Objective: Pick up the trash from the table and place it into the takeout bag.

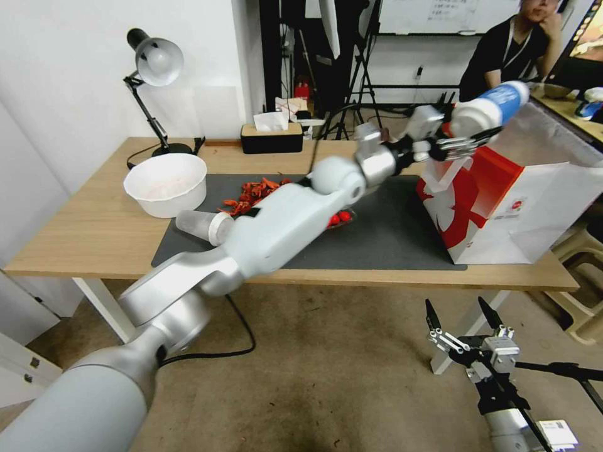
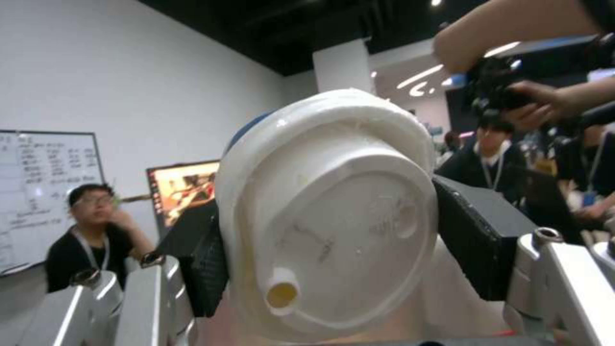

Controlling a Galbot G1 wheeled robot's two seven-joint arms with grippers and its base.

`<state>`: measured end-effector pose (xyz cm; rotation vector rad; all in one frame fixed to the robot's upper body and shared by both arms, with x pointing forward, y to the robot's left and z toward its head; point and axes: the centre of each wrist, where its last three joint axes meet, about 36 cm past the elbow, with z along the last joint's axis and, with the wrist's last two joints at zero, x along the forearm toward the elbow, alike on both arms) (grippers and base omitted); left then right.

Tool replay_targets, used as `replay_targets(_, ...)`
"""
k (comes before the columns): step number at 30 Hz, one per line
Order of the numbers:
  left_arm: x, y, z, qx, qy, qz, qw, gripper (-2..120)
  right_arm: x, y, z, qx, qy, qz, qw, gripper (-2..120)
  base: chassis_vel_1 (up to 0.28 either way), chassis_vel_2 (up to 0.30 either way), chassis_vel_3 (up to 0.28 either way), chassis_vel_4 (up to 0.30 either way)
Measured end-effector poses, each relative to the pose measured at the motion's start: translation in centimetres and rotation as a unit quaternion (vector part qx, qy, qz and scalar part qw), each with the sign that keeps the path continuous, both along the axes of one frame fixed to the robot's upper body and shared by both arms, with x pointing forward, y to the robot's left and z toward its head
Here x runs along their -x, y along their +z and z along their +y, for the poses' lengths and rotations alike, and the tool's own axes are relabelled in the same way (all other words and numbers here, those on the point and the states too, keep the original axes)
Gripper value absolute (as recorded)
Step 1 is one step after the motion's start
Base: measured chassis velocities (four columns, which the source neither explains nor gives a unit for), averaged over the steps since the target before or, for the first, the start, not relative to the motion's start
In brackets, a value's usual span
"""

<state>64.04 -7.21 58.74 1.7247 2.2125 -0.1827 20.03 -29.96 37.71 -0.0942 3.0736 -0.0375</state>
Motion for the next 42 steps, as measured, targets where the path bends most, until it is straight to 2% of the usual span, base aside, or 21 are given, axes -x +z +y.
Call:
replay_targets(3, -1.7, 0.7, 0.1, -0.028, 0.021, -0.007, 0.9994, 68, 0.2, -0.1, -0.1, -0.001, -0.001, -0.002, 1.0, 100, 0.0, 0.0, 0.0, 0.0)
replay_targets(10, -2.5, 0.5, 0.2, -0.059, 0.037, -0.01, 0.9975, 68, 0.4, -0.3, -0.3, -0.003, -0.003, -0.005, 1.0, 100, 0.0, 0.0, 0.0, 0.0)
replay_targets(17, -2.5, 0.8, 0.2, -0.061, 0.035, -0.013, 0.9974, 68, 0.3, -0.2, -0.6, -0.003, -0.005, -0.006, 1.0, 100, 0.0, 0.0, 0.0, 0.0)
replay_targets(21, -2.6, 1.9, 0.2, -0.056, 0.03, -0.019, 0.9978, 68, 0.4, -0.1, -0.9, -0.002, -0.007, -0.007, 1.0, 100, 0.0, 0.0, 0.0, 0.0)
replay_targets(30, -1.9, 2.2, -0.8, -0.087, -0.002, -0.061, 0.9943, 68, 0.4, 0.1, -1.6, 0.0, -0.011, -0.009, 1.0, 100, 0.0, 0.0, 0.0, 0.0)
replay_targets(34, -1.8, 2.4, -1.0, -0.094, -0.005, -0.073, 0.9929, 68, 0.5, 0.0, -1.7, 0.0, -0.012, -0.009, 1.0, 100, 0.0, 0.0, 0.0, 0.0)
replay_targets(37, -1.8, 3.0, -1.0, -0.094, -0.006, -0.08, 0.9923, 74, 0.7, -0.1, -1.9, 0.001, -0.013, -0.007, 1.0, 100, 0.0, 0.0, 0.0, 0.0)
replay_targets(39, -1.9, 3.9, -1.0, -0.092, -0.005, -0.086, 0.9921, 86, 0.8, -0.1, -2.0, 0.001, -0.014, -0.008, 1.0, 100, 0.0, 0.0, 0.0, 0.0)
replay_targets(40, -1.9, 3.9, -1.0, -0.092, -0.005, -0.086, 0.9921, 86, 0.8, -0.1, -2.0, 0.001, -0.014, -0.008, 1.0, 100, 0.0, 0.0, 0.0, 0.0)
replay_targets(42, -2.0, 4.5, -1.0, -0.091, -0.004, -0.089, 0.9919, 95, 0.8, -0.1, -2.1, 0.002, -0.015, -0.009, 1.0, 100, 0.0, 0.0, 0.0, 0.0)
